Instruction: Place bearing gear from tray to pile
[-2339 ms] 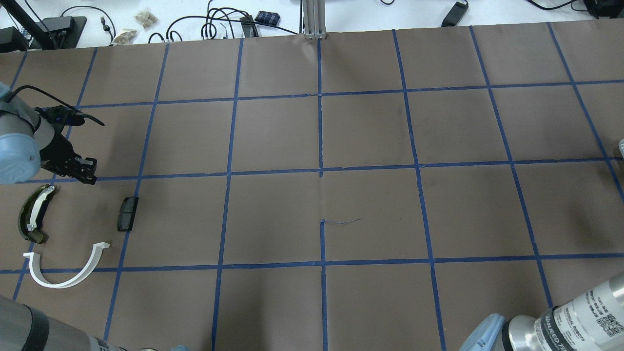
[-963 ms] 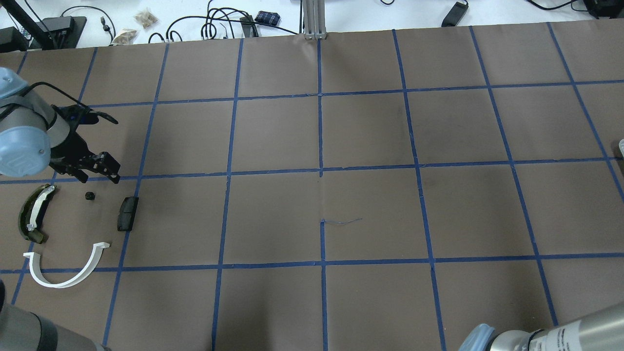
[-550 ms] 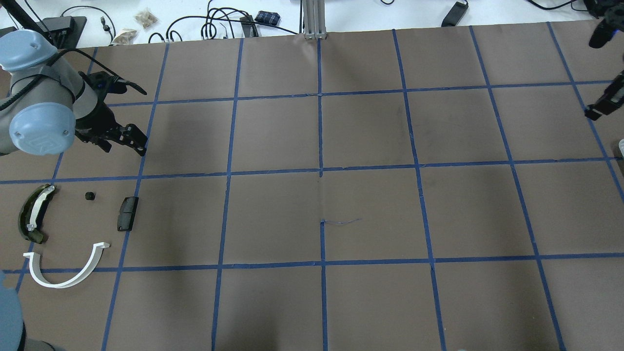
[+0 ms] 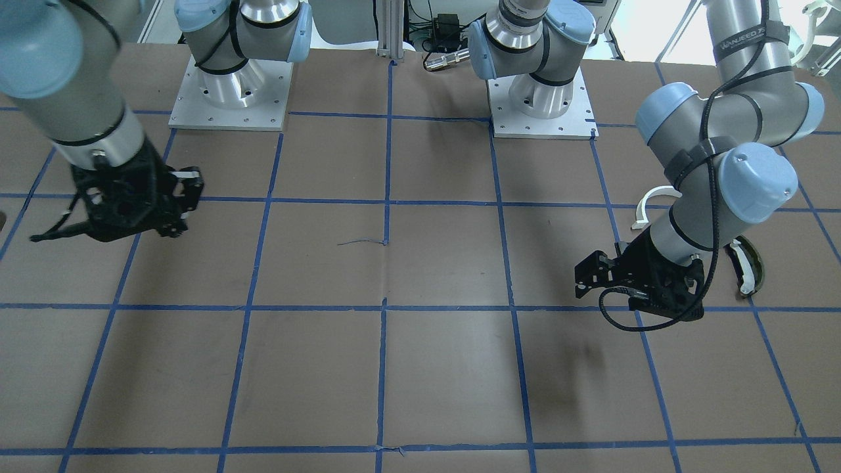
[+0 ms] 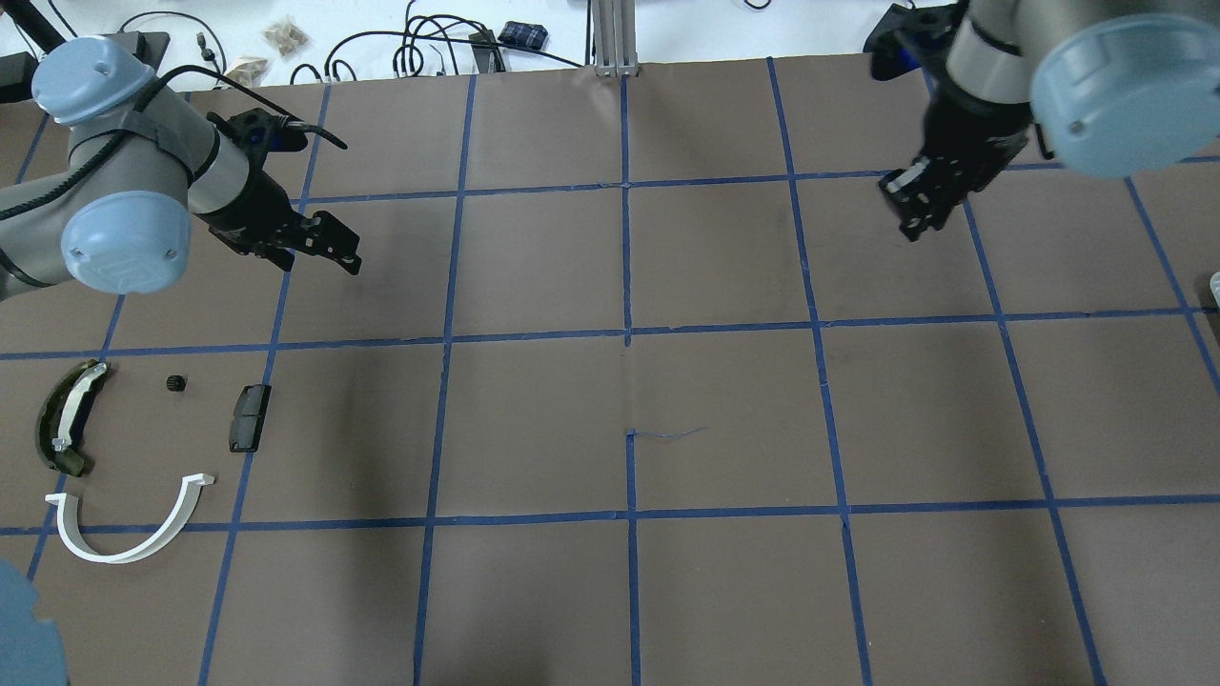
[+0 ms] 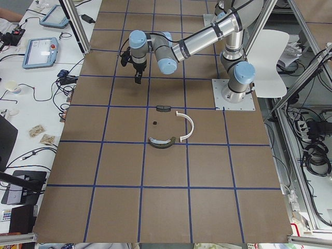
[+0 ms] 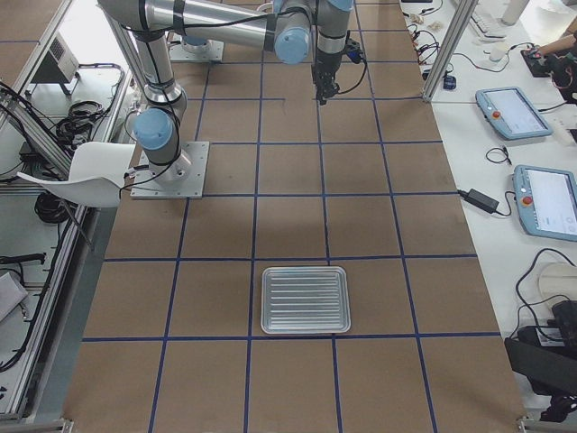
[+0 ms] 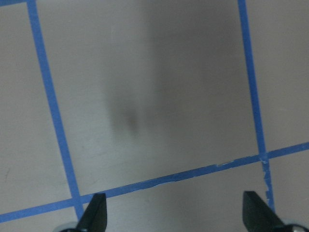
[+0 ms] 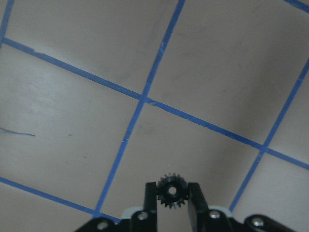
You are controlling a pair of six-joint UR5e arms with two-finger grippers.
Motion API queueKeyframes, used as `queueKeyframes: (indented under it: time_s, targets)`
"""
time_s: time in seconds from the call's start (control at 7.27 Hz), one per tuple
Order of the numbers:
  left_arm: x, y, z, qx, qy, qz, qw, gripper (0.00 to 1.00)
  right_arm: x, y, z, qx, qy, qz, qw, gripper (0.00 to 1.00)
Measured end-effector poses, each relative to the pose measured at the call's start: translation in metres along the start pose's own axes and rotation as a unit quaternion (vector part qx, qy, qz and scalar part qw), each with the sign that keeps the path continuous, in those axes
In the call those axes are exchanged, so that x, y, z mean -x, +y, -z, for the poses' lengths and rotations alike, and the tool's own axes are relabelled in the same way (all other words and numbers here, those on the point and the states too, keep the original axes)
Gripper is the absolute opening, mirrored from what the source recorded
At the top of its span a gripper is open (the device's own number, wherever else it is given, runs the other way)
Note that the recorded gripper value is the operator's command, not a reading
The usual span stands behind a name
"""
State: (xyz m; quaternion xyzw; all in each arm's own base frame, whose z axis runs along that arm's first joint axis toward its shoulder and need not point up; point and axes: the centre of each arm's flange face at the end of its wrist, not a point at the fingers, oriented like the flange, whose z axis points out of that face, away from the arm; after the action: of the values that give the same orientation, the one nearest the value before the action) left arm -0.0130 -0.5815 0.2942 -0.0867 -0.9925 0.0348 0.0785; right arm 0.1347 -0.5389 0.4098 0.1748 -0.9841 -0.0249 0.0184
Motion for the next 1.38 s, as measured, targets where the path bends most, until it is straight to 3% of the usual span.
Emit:
queueKeyframes:
  time_s: [0.28, 0.69, 0.83, 0.96, 1.1, 1.24, 1.38]
  targets:
    - [-0.027, 0.0, -0.006, 0.003, 0.011, -0.004, 0.9999, 1.0, 0.09, -0.038, -0.037, -0.02, -0.022, -0.074, 0.9968, 0.12]
    - [-0.035, 0.002, -0.016, 0.007, 0.031, 0.002, 0.9995, 1.0, 0.189, -0.08, -0.112, -0.05, -0.036, -0.088, 0.9942, 0.13]
    - [-0.037, 0.007, -0.022, 0.012, 0.037, 0.008, 0.9992, 1.0, 0.205, -0.084, -0.131, -0.054, -0.038, -0.099, 0.9929, 0.18]
    - [-0.039, 0.013, -0.029, 0.017, 0.04, 0.014, 0.9989, 1.0, 0.213, -0.084, -0.143, -0.053, -0.039, -0.101, 0.9927, 0.67]
    - [-0.04, 0.017, -0.034, 0.022, 0.042, 0.022, 0.9986, 1.0, 0.216, -0.083, -0.149, -0.053, -0.039, -0.101, 0.9927, 0.92]
    - [-0.044, 0.018, -0.039, 0.025, 0.048, 0.037, 0.9978, 1.0, 0.217, -0.083, -0.151, -0.055, -0.039, -0.101, 0.9926, 1.0]
    - [-0.057, 0.017, -0.041, 0.026, 0.055, 0.05, 0.9969, 1.0, 0.216, -0.084, -0.149, -0.062, -0.038, -0.1, 0.9923, 1.0]
